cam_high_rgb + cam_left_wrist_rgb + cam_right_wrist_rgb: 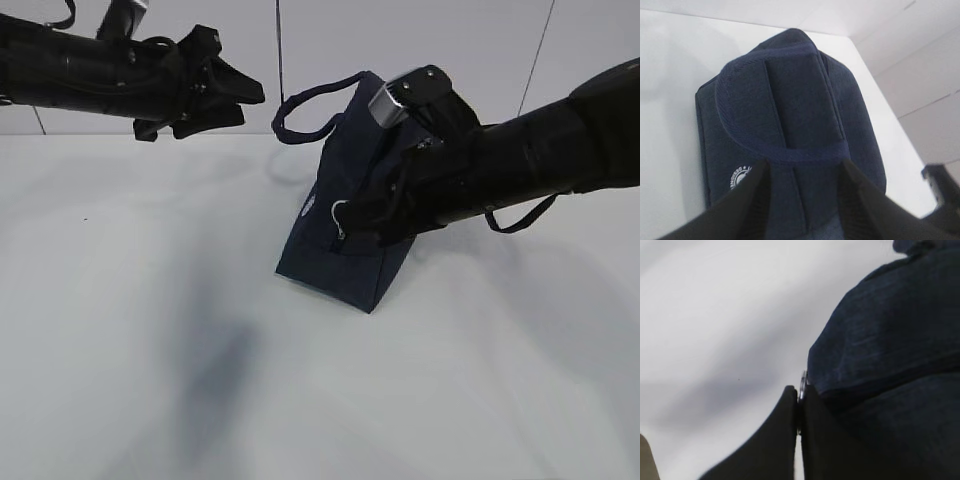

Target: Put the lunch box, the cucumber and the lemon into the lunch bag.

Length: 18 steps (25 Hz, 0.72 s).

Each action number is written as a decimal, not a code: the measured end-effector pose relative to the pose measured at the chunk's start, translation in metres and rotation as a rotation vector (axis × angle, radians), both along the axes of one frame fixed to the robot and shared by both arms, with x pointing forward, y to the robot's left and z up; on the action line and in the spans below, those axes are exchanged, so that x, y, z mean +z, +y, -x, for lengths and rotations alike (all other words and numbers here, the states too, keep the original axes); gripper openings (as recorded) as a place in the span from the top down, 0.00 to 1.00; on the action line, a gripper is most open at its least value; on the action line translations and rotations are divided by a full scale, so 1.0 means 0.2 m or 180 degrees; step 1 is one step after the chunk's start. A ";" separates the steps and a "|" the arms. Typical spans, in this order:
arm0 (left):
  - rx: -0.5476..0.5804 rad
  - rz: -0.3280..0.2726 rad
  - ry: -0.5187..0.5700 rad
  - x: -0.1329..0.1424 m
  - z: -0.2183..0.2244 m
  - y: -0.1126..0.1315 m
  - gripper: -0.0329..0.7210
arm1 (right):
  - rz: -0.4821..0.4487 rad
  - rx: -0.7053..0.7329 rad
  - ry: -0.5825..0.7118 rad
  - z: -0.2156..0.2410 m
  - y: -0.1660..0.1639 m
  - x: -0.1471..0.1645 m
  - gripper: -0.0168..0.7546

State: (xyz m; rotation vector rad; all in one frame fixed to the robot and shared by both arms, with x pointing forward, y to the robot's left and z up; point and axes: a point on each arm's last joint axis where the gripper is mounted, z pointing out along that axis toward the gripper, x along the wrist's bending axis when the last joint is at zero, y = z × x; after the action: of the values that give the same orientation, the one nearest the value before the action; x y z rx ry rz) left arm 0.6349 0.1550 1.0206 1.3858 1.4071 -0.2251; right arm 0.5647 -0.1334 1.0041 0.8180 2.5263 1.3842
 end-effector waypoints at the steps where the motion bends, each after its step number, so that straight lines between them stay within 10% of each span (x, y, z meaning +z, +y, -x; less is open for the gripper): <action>1: -0.0044 -0.0055 -0.0065 0.03 0.01 0.00 0.54 | -0.0003 -0.0016 -0.0029 0.00 0.00 0.01 0.98; 18: -0.1267 -0.1121 -0.0683 0.17 0.24 -0.03 0.54 | 0.0081 -0.0558 -0.0512 -0.04 -0.06 0.18 0.98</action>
State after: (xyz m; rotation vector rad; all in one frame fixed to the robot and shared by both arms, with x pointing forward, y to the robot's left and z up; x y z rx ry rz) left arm 0.5876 0.1494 1.0550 1.9192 1.0142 -0.0816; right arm 0.5734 -0.1456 1.0401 0.8629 2.2878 1.3040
